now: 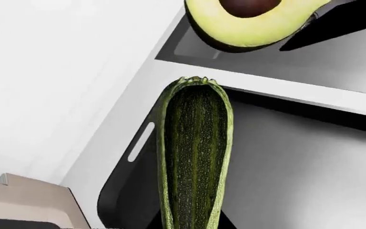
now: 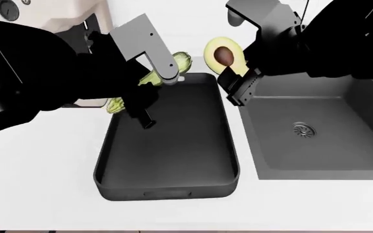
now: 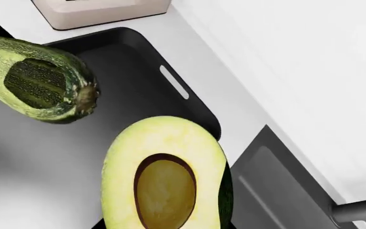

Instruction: Pick up the fruits and vegetables and place them in the sink. Turn on the sink faucet to wash them. Then turn the sink off and put them in the tray.

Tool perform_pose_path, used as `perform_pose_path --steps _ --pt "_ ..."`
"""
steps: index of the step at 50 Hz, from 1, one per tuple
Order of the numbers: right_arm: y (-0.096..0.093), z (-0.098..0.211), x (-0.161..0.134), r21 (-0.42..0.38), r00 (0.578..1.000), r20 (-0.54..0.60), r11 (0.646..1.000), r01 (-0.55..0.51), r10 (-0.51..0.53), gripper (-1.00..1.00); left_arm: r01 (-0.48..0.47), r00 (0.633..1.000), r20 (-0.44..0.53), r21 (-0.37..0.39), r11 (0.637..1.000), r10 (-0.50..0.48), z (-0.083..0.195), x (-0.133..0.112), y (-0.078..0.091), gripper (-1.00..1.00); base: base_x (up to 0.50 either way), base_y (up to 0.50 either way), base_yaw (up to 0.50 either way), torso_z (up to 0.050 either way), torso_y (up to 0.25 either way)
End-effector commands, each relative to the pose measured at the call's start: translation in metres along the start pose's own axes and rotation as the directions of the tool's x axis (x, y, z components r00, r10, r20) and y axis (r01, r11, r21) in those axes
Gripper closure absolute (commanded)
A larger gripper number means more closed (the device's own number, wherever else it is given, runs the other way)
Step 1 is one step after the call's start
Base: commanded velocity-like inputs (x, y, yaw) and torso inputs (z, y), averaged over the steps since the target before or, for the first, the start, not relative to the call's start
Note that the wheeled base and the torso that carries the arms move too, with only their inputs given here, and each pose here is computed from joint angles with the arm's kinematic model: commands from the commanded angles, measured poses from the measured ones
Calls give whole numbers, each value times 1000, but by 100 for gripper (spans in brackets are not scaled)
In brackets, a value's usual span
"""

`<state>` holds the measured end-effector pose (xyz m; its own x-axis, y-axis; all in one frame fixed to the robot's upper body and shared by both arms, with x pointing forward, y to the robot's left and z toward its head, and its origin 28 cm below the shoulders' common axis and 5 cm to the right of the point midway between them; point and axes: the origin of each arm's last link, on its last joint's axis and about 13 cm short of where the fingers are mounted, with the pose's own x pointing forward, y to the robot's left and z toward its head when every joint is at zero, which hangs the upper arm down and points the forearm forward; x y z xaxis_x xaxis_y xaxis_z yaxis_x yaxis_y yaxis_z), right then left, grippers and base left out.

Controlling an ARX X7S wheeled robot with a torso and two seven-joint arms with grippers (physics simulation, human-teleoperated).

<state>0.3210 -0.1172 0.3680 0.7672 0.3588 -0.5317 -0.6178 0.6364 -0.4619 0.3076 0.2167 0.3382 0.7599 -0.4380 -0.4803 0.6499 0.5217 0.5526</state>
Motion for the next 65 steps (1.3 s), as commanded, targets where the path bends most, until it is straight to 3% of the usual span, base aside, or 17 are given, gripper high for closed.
perform_pose_path --steps 1,13,19,30,51,52,65 --pt "-3 1 0 1 1000 15 1000 16 -16 100 40 999 11 -96 995 -39 4 27 0 100 0 0 0 0 0" --pt "-3 -2 -3 9 999 28 999 31 -31 100 1 990 -139 -200 980 -29 -4 69 6 100 0 0 0 0 0" --pt "-3 -1 -5 11 999 34 999 38 -38 100 10 975 -216 -192 981 -52 -8 84 7 100 0 0 0 0 0" --pt "-4 1 -5 10 999 38 999 38 -38 100 1 950 -304 -213 977 -67 -9 90 7 100 0 0 0 0 0" --pt "-4 1 0 10 999 38 1000 26 -27 100 20 927 -360 -232 972 -105 -19 99 3 100 0 0 0 0 0" --pt "-4 1 0 10 999 38 1000 26 -27 100 21 927 -360 -232 972 -106 -19 99 3 -100 0 0 0 0 0" --pt "-4 2 2 6 999 38 1000 19 -19 100 -4 936 -341 -256 967 -87 -15 89 8 -100 0 0 0 0 0"
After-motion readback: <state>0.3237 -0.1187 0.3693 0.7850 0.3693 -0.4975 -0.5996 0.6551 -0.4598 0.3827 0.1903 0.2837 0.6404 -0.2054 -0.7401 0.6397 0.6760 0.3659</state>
